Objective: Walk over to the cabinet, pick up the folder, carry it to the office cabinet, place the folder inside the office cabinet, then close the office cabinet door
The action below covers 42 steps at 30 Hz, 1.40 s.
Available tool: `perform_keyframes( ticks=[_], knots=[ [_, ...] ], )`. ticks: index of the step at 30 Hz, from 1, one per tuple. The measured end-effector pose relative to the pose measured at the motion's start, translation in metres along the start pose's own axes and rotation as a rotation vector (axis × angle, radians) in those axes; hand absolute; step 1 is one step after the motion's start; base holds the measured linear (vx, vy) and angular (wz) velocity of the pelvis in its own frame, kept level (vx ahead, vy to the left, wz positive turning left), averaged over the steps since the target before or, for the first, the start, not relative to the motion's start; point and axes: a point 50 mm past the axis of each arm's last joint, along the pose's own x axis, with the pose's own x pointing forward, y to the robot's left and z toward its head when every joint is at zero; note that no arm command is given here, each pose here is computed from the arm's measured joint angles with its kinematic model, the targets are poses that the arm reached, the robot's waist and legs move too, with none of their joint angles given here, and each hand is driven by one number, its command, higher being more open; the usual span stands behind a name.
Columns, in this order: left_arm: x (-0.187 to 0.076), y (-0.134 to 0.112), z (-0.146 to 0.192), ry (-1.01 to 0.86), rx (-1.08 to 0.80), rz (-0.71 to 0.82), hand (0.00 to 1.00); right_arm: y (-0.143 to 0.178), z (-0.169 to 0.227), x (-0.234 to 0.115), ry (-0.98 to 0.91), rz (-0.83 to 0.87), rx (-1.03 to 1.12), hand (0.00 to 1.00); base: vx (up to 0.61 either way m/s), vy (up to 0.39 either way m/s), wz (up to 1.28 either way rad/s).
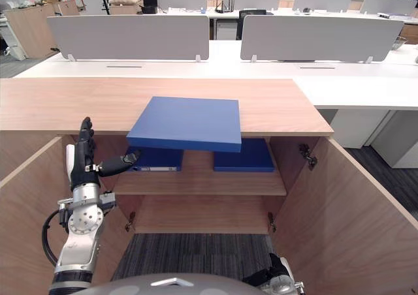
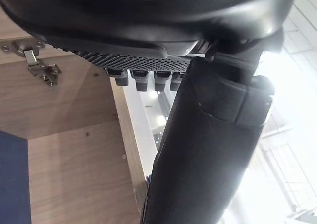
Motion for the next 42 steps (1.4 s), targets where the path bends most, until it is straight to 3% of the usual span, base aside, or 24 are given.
perform_keyframes(
  ticks=[9, 21, 27, 42],
  knots=[
    [-0.007, -0.03, 0.004, -0.048, 0.098, -0.232, 1.0, 0.0, -0.002, 0.0, 0.004, 0.001, 0.0, 1.0, 0.0, 0.0, 0.0],
    [0.001, -0.035, 0.018, -0.19, 0.289, -0.393, 1.0, -0.002, -0.005, 0.0, 0.016, -0.002, -0.005, 1.0, 0.0, 0.0, 0.0],
    [0.021, -0.03, 0.042, -0.334, 0.372, -0.396, 1.0, -0.002, -0.007, 0.0, 0.025, 0.0, -0.007, 1.0, 0.0, 0.0, 0.0],
    [0.038, -0.007, 0.057, -0.417, 0.543, -0.332, 1.0, -0.003, -0.01, 0.0, 0.034, 0.003, -0.006, 1.0, 0.0, 0.0, 0.0]
  ],
)
